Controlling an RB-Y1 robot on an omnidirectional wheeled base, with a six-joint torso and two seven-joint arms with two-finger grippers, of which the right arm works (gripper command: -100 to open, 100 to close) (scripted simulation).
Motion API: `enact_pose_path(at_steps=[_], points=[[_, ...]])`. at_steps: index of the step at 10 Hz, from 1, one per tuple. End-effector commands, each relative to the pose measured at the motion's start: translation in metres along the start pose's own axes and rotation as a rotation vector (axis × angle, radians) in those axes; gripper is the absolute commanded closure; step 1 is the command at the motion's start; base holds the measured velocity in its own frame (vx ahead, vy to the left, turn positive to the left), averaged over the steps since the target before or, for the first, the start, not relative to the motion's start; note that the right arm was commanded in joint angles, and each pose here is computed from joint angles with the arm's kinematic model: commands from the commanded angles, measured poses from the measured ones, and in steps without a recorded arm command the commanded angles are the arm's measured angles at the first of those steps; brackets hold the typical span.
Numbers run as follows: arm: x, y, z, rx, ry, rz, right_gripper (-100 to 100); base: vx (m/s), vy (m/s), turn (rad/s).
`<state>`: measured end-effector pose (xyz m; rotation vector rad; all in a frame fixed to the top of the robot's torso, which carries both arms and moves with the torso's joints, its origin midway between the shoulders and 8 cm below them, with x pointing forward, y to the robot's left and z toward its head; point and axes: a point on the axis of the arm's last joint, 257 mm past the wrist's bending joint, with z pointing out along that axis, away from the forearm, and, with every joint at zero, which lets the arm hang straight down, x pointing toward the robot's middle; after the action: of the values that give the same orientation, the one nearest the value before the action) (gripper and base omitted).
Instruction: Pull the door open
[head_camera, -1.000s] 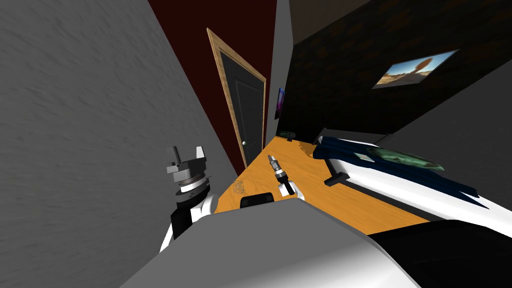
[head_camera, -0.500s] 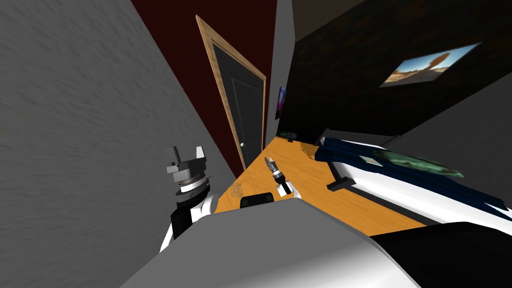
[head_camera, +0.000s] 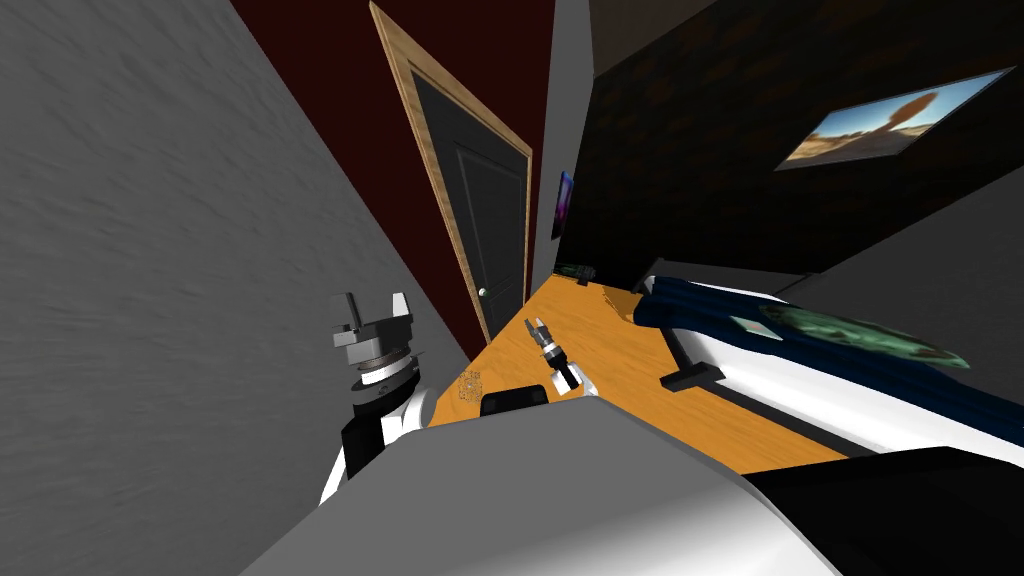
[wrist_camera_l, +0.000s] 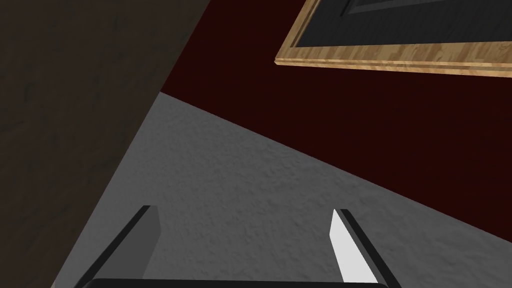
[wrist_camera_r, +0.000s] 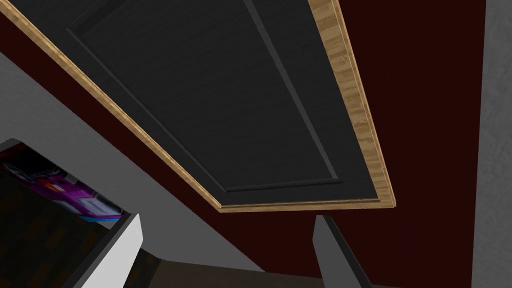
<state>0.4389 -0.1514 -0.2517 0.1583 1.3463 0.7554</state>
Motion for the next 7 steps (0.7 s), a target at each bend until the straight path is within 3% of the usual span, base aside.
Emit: enact_pose_path(at_steps=[1, 7], points=[[0.011, 0.001, 0.0005, -0.006, 0.022, -0.031, -100, 0.082, -0.062, 0.014], [0.049, 0.004, -0.0009, -0.034, 0.096, -0.135, -100, 0.095, -0.040, 0.019]])
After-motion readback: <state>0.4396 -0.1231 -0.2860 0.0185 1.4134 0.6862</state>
